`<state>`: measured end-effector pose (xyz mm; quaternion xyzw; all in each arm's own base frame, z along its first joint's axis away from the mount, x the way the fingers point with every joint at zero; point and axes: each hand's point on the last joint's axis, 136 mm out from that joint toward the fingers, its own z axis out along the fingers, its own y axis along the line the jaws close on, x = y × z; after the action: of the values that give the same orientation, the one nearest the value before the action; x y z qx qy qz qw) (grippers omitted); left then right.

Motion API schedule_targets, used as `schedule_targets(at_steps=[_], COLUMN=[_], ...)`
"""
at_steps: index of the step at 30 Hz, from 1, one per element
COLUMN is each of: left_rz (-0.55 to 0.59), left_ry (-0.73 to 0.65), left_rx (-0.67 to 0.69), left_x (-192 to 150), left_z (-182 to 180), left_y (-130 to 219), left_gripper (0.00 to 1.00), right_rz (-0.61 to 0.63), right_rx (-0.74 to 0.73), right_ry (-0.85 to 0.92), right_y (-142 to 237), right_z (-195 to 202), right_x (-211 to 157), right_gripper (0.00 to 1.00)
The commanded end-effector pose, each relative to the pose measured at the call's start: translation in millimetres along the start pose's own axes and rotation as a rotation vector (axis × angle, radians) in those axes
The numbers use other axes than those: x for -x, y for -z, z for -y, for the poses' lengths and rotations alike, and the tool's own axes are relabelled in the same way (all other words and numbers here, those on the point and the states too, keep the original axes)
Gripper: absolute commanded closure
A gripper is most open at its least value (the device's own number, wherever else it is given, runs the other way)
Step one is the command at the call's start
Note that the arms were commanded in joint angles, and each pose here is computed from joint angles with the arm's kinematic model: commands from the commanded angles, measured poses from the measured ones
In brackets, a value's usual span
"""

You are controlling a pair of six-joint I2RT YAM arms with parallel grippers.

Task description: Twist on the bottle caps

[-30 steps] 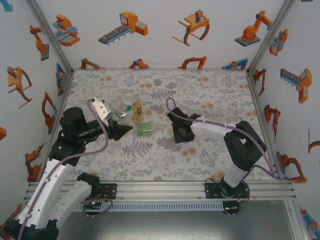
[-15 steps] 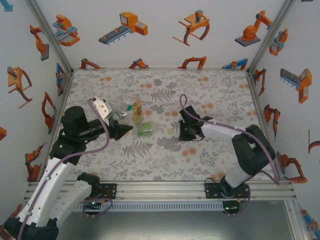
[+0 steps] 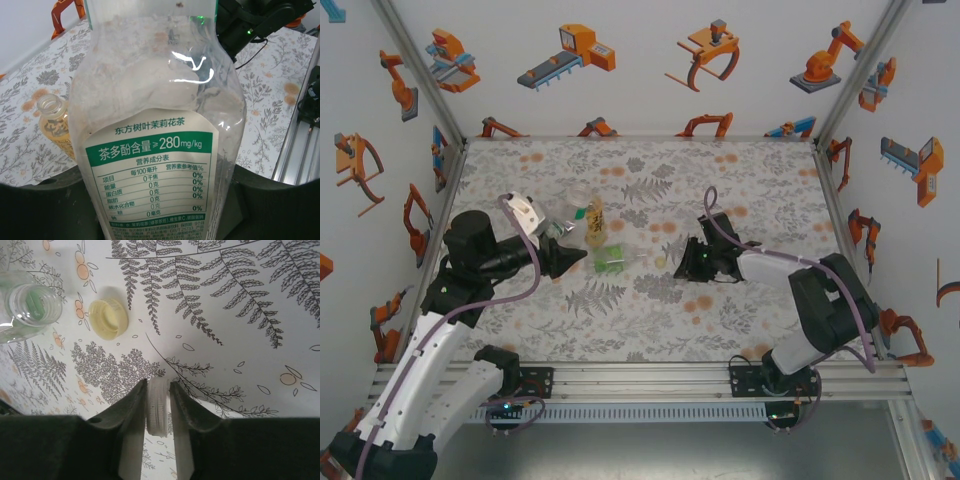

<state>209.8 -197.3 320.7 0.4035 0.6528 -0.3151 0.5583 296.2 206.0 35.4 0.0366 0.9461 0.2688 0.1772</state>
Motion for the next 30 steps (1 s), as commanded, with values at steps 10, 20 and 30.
schedule_targets(at_steps=[10, 20, 30], left_rz=[0.027, 0.027, 0.028], left_ry=[-0.004, -0.004, -0.005], left_rx=[-0.001, 0.001, 0.004], left_x=[6.5, 6.5, 6.9], left_z=[-0.4, -0.3, 0.0], left_y=[0.8, 1.5, 2.7], left_gripper=[0.97, 0.97, 0.97], right_rz=[-0.078, -0.164, -0.173], right_rx=[-0.243, -0.321, -0.501], right_ry=[0.052, 0.131, 0.282], right_y=[9.6, 3.0, -0.8], right_z=[41.4, 36.8, 30.0], right_x=[-11.6, -15.2, -12.2], right_gripper=[0.53, 0.47, 0.46])
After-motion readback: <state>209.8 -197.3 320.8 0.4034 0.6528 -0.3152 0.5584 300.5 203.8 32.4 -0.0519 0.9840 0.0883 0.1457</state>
